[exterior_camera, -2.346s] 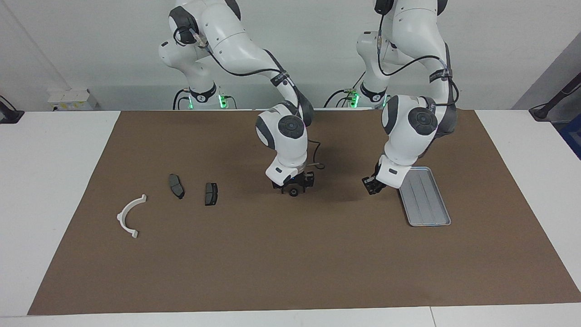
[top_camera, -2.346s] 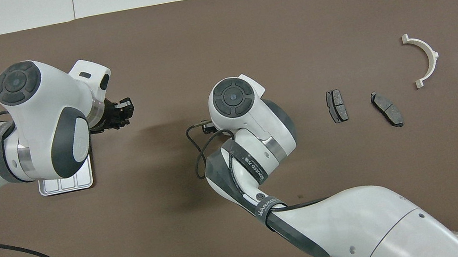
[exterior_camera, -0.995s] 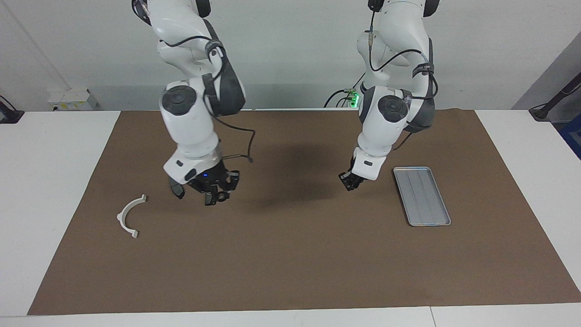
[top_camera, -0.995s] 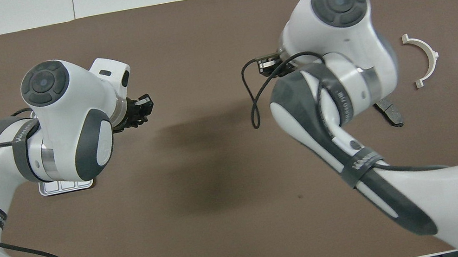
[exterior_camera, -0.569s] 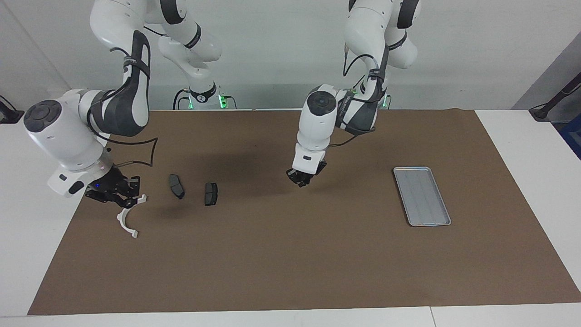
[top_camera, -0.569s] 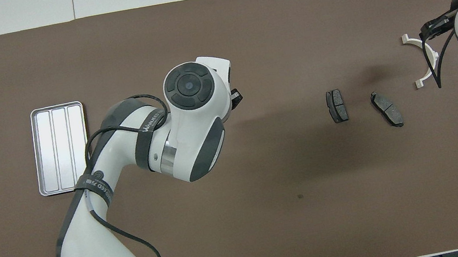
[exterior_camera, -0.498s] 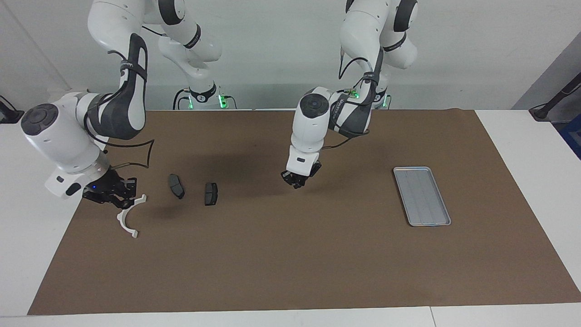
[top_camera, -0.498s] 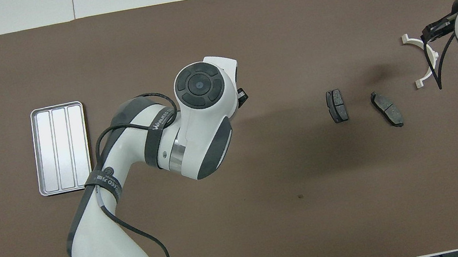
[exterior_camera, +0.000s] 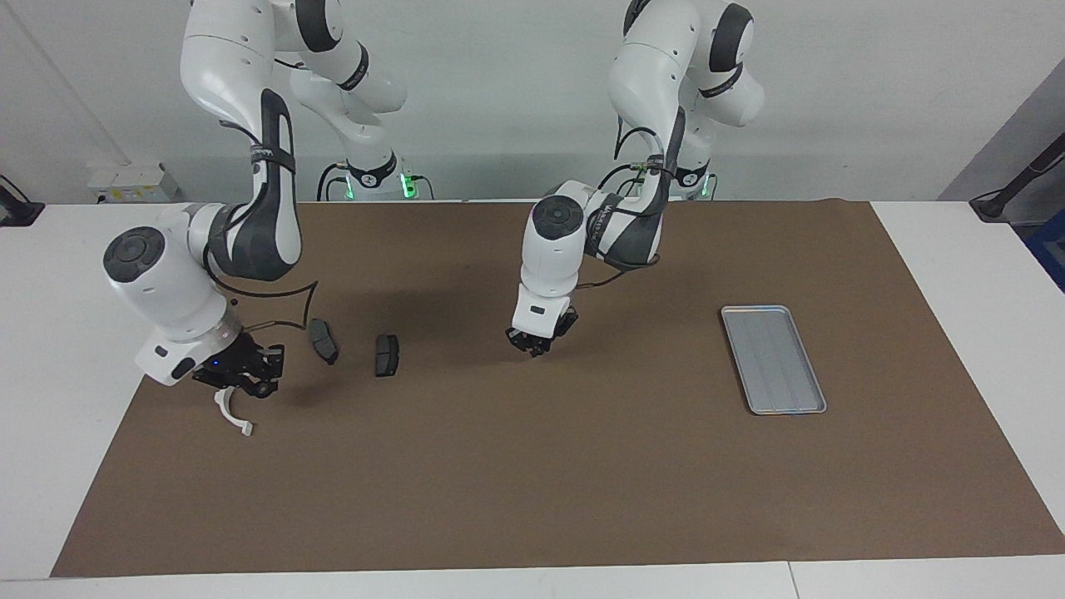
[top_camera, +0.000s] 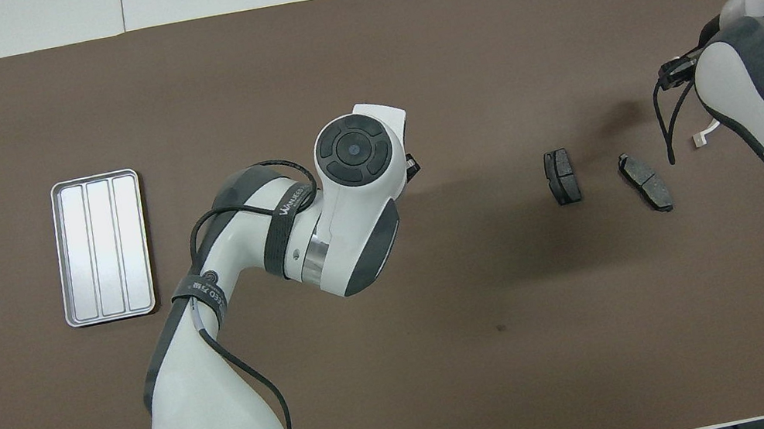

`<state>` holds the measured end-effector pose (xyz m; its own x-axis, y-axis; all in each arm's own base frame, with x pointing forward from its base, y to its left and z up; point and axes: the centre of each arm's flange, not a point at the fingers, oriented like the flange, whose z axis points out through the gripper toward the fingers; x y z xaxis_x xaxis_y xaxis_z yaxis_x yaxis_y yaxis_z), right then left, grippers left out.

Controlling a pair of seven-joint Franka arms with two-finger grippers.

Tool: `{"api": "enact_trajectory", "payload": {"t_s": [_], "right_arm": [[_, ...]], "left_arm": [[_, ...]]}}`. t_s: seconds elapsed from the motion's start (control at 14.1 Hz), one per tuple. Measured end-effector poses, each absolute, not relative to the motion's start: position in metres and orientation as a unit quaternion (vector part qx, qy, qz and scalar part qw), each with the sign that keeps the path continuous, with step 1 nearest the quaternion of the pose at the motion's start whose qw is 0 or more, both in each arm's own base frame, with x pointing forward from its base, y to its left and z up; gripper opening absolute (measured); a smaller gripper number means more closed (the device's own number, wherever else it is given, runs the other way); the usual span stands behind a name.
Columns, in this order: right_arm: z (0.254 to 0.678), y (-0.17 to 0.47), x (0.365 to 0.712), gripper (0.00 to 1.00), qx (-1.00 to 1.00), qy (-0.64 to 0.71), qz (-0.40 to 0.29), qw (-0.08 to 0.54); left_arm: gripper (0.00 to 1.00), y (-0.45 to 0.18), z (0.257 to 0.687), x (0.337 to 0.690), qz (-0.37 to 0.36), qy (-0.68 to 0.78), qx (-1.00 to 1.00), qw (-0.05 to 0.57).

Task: Place bearing gear from tray to pile

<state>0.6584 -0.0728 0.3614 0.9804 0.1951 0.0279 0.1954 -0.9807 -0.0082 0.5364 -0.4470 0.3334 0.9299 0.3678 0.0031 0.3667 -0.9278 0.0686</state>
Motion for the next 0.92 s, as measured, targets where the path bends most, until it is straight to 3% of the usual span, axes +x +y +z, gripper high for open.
{"api": "enact_trajectory", "payload": {"t_s": [0.5,0.92], "right_arm": [[0.312,-0.076,0.649,0.35,-0.996,-0.094,-0.007,0.004],[0.295,-0.075,0.647,0.35,-0.996,-0.094,-0.001,0.005]], "left_arm": [[0.24,-0.462,0.305,0.527,0.013,0.186,0.982,0.032],[0.24,-0.461,0.301,0.529,0.017,0.187,0.982,0.034]]}}
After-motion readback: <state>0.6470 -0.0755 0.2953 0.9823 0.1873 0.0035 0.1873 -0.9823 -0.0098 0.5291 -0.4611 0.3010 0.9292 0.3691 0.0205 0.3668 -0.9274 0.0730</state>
